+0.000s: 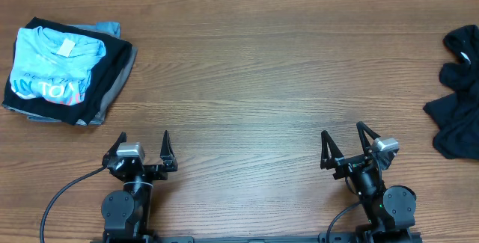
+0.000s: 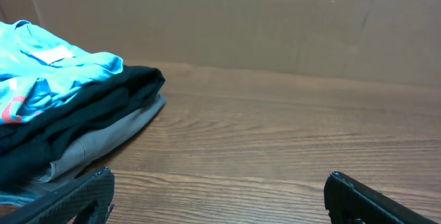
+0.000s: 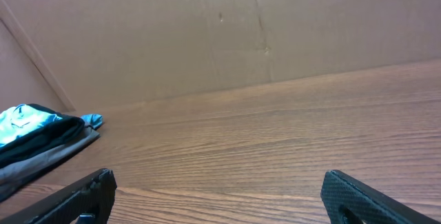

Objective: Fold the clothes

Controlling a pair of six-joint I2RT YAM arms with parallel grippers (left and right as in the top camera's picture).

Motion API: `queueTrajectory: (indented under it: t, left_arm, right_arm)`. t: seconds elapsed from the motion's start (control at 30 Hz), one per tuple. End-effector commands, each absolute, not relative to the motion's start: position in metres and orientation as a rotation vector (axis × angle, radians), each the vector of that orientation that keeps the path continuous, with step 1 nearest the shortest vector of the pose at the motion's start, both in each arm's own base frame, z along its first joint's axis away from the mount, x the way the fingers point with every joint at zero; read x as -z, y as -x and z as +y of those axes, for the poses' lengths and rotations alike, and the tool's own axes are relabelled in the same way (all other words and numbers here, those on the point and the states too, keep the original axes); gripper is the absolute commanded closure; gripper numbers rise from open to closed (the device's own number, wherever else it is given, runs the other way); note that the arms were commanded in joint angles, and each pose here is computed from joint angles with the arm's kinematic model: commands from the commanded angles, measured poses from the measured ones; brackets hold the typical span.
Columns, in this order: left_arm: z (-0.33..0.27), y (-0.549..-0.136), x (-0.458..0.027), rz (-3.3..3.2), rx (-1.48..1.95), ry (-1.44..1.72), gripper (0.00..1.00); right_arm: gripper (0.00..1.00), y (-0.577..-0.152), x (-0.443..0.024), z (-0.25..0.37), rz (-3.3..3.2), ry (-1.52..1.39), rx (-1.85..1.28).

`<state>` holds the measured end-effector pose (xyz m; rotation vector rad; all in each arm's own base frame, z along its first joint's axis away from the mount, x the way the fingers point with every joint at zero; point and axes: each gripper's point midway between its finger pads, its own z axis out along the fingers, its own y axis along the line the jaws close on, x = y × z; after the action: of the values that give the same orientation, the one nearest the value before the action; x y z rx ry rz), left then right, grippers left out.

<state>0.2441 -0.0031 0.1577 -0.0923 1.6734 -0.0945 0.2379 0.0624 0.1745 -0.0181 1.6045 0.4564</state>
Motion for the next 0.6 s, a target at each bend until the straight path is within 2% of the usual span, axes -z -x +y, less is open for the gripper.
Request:
queueTrajectory:
  t: [0.0,0.17,0.27,0.57]
  left_arm:
    - [-0.003,-0.244,-0.156,1.67,0.084,0.074,0.0]
    - [-0.003,-0.244,-0.156,1.67,0.084,0.074,0.0]
    - [-0.003,-0.244,-0.155,1.671,0.084,0.074,0.0]
    - [-0.003,-0.244,-0.155,1.671,0.084,0.074,0.0]
  right_arm:
    - [0.0,-0.238,-0.174,0.061,1.593,0.008,-0.451]
    - [0.0,-0.237,-0.174,0.063,1.61,-0.037,-0.509]
    - [0.0,-0.23,-0.192,0.063,1.624,-0.043,-0.528]
    - [0.0,-0.166,-0.331,0.041,1.499,-0.086,-0.48]
